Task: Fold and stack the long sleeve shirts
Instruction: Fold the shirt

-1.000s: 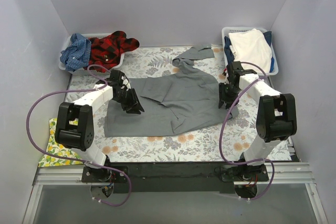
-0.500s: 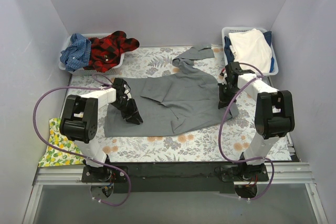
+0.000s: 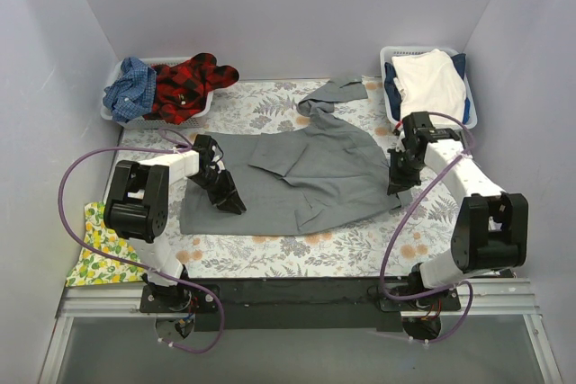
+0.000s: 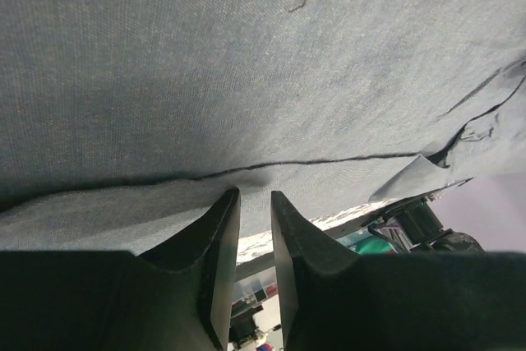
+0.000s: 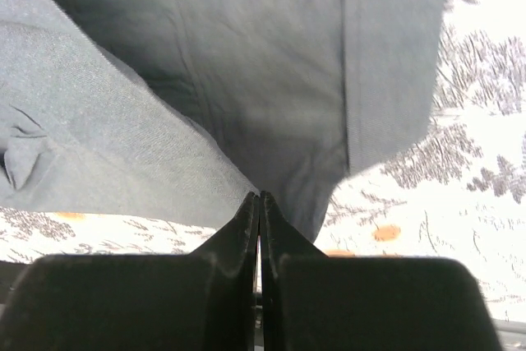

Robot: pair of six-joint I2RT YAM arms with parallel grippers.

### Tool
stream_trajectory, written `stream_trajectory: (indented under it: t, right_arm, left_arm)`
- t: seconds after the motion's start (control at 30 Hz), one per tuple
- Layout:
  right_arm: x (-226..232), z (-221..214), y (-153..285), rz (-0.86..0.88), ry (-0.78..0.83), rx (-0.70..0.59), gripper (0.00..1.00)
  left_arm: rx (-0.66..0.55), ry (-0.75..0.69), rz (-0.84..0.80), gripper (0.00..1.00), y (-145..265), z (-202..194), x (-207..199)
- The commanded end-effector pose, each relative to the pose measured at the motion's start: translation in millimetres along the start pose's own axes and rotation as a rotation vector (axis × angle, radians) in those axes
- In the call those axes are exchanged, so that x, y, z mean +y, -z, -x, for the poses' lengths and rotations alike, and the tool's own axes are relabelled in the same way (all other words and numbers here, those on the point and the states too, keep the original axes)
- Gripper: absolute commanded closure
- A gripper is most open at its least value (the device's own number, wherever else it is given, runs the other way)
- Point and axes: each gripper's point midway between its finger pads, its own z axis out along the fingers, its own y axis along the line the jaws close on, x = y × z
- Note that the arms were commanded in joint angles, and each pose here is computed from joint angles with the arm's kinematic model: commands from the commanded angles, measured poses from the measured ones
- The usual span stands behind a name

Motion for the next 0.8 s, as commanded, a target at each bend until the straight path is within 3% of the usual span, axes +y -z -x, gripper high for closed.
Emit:
stream_trajectory:
  t: [0.0,0.43,0.57,0.63,0.77]
  right_arm:
    - [-17.3,-29.2,12.7,-0.041,-0.041,0.051,0.99]
    - [-33.5,-94.4,-7.7,-0.080,-0.209,0.255,0.99]
    - [-38.2,-82.5,-3.6,-0.119,-0.224,0.214,0.67]
    - [-41.7,-58.4,10.3,-0.147,-0.219,0.109,0.63]
    - [-42.3,-18.5,37.7,-0.171,-0.232,-0.063,0.59]
  left_arm:
    - [0.014,0.033,0.130,0.78,-18.0,-4.1,32.6]
    - [-0.006,0.033,0.127,0.77,-13.2,-0.7,28.7]
    - [-0.088,-0.019,0.069,0.67,10.0,19.5,0.4]
    - [-0.136,-0.053,0.034,0.53,26.0,30.4,-17.9]
    - [-0.274,-0.160,-0.118,0.40,72.2,60.6,-76.7]
